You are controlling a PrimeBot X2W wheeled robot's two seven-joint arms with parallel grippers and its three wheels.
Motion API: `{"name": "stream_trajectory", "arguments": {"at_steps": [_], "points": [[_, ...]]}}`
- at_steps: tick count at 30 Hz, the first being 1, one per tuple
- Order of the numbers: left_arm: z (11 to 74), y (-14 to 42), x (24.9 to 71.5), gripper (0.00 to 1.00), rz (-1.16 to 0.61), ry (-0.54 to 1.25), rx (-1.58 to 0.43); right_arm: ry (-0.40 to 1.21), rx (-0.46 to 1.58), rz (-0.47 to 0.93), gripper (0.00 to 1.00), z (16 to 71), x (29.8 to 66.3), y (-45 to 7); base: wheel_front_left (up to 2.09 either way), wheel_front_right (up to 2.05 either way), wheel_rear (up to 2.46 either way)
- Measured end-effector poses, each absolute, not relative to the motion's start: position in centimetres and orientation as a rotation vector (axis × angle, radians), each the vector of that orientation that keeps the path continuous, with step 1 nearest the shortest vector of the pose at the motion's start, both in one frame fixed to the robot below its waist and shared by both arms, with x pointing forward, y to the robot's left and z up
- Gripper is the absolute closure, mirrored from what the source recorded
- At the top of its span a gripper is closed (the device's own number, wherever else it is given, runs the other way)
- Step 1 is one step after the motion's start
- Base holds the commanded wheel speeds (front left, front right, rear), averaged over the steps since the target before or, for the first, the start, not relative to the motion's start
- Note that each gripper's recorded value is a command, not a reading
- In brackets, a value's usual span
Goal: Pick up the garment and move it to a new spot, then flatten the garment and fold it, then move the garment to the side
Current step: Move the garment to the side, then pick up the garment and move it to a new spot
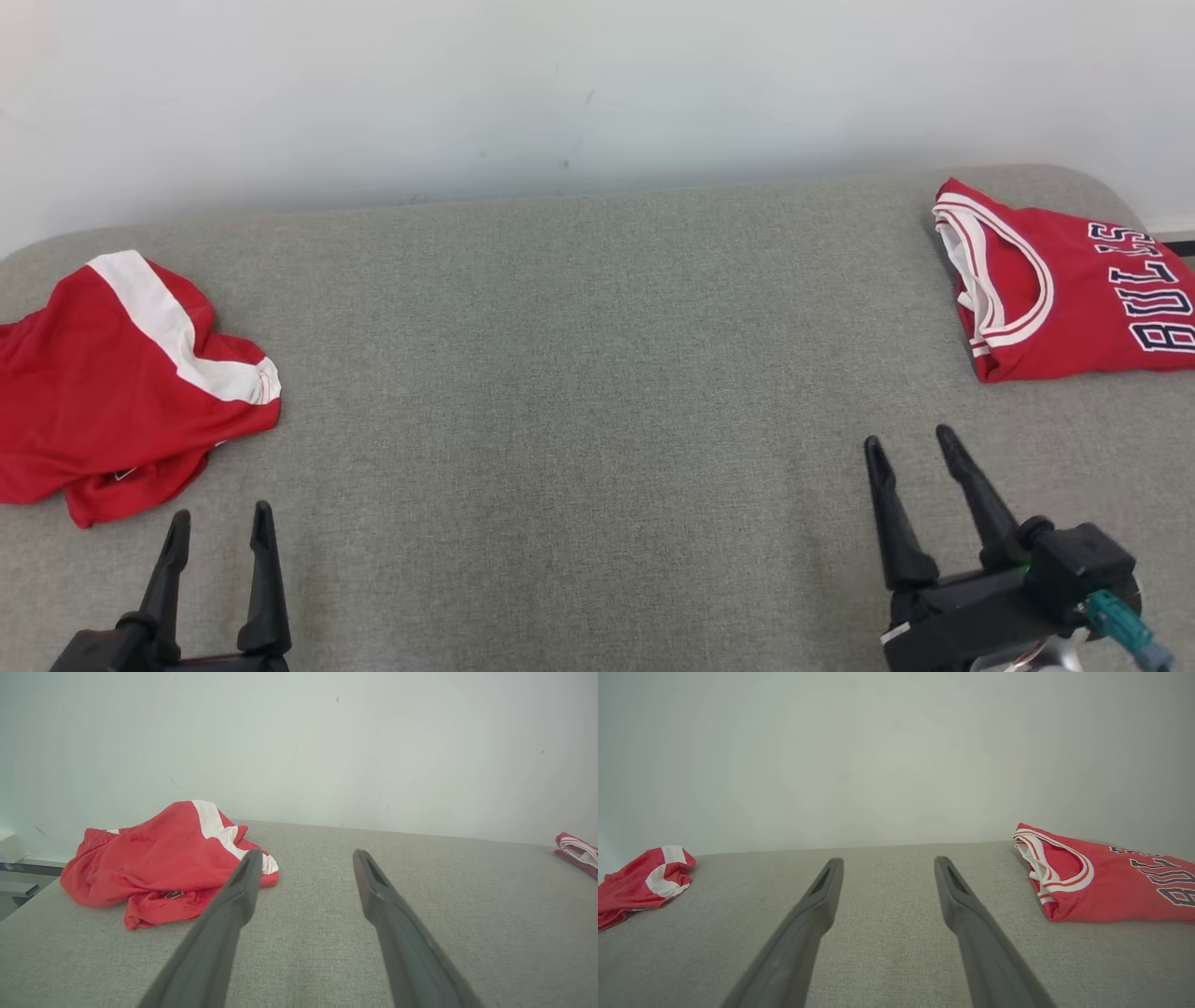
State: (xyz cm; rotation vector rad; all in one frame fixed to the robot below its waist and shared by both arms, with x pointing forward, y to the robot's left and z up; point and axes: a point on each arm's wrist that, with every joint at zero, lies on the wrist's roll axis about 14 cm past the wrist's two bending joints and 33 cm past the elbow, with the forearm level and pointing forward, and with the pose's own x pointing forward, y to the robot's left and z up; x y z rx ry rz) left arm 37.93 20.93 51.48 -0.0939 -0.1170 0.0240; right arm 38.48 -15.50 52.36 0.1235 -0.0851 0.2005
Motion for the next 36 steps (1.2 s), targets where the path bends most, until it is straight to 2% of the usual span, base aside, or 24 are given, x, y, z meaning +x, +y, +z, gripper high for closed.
{"name": "stream_trajectory", "arguments": {"at_steps": [24, 36], "points": [[51.2, 21.7, 36.4, 0.0, 0.043, -0.108, -0.098, -0.049, 0.15, 0.179, 0.0, 50.6, 36.1, -14.3, 0.0, 0.0, 0.0], [51.2, 22.6, 35.9, 0.0, 0.07, -0.108, -0.096, -0.037, 0.157, 0.206, 0.0, 50.3, 36.2, -13.2, 0.0, 0.0, 0.0]]}}
